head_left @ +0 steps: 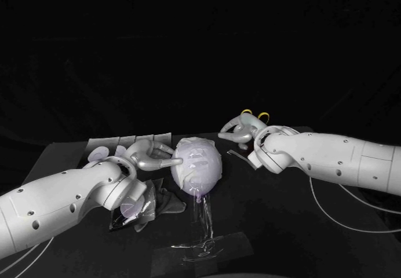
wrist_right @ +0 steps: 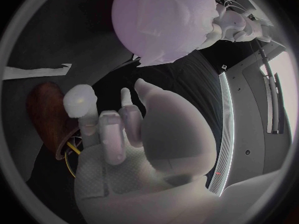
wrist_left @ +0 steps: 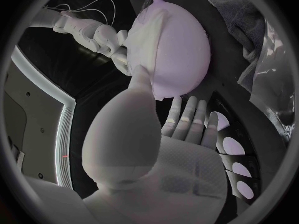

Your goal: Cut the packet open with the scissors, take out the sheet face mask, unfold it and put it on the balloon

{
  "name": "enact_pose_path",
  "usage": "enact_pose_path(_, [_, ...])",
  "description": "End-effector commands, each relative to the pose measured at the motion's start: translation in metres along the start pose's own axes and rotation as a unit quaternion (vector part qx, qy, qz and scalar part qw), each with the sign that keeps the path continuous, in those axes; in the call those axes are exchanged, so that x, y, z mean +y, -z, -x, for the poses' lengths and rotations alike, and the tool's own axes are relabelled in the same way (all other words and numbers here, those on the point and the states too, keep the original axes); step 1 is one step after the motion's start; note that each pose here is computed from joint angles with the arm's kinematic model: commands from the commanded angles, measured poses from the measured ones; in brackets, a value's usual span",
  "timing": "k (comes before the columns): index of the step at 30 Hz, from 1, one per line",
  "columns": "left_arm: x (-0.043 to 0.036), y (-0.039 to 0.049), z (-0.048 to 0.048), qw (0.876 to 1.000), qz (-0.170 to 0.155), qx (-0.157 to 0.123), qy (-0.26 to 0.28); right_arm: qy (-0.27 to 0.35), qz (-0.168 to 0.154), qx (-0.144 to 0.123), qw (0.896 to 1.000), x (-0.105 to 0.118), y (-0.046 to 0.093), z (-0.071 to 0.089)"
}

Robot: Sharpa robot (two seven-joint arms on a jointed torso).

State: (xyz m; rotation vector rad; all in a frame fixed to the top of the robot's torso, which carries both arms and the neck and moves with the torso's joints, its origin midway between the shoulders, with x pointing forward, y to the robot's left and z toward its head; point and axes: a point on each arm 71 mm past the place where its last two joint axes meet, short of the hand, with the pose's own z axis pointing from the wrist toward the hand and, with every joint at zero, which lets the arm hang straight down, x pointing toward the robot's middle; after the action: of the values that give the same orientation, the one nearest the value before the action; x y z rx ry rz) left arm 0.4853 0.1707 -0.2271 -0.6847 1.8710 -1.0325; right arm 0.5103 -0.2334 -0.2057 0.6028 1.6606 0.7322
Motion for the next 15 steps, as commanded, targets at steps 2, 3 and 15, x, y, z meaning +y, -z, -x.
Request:
enact_pose_path(2, [-0.0034, 0.0056, 0.0003, 0.998, -0.034, 0.027, 0.036, -0.031, 0.086, -0.043, 0.995, 0.011, 0.014, 0.002])
enact_pose_path(3, [-0.0027, 0.0070, 0.0019, 0.998, -0.036, 0.027, 0.039, -0.035, 0.095, -0.044, 0.994, 0.011, 0.018, 0.002])
enact_pose_path(15, [0.0063, 0.0268, 0.0279, 0.994, -0.068, -0.011, 0.080, -0.039, 0.197, -0.047, 0.978, 0.010, 0.055, -0.010])
